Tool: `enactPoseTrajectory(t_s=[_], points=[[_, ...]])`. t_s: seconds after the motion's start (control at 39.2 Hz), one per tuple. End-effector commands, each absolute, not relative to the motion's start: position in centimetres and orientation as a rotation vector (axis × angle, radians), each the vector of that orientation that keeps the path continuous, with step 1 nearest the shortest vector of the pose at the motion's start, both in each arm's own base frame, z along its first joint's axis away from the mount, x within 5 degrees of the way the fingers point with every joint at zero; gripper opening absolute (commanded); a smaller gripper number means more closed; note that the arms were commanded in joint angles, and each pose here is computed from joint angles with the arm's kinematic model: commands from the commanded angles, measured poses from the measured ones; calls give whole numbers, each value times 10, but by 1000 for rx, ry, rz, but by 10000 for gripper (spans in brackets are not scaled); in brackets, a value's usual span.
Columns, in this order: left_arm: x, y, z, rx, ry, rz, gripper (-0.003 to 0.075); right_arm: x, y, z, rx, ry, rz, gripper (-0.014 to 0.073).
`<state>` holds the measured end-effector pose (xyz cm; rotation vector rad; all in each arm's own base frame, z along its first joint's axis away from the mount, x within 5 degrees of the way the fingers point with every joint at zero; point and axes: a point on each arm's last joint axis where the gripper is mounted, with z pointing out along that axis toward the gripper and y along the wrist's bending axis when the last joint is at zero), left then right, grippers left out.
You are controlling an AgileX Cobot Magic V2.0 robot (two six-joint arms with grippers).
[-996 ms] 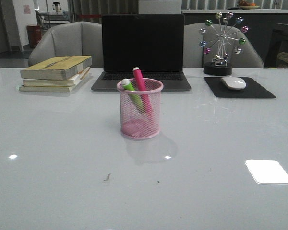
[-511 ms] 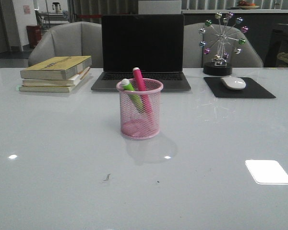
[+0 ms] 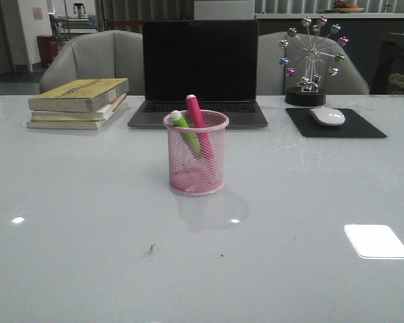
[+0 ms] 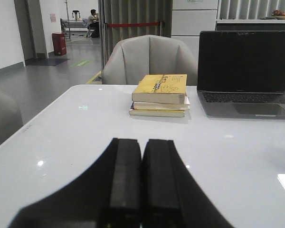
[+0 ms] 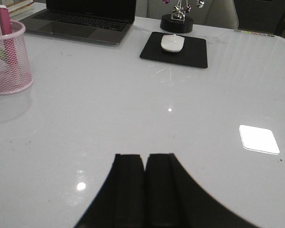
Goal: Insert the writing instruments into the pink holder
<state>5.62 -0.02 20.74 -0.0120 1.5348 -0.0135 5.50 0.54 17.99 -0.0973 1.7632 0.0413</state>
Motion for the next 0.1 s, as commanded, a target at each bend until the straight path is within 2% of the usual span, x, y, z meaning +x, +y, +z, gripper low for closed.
enactPoseTrajectory(t_s=[0.0,0.08], points=[[54,0,215,-23,1428,-18,92,55,5,188,-98,1663,26,28],[54,0,215,-23,1428,-18,92,55,5,188,-98,1663,26,28]])
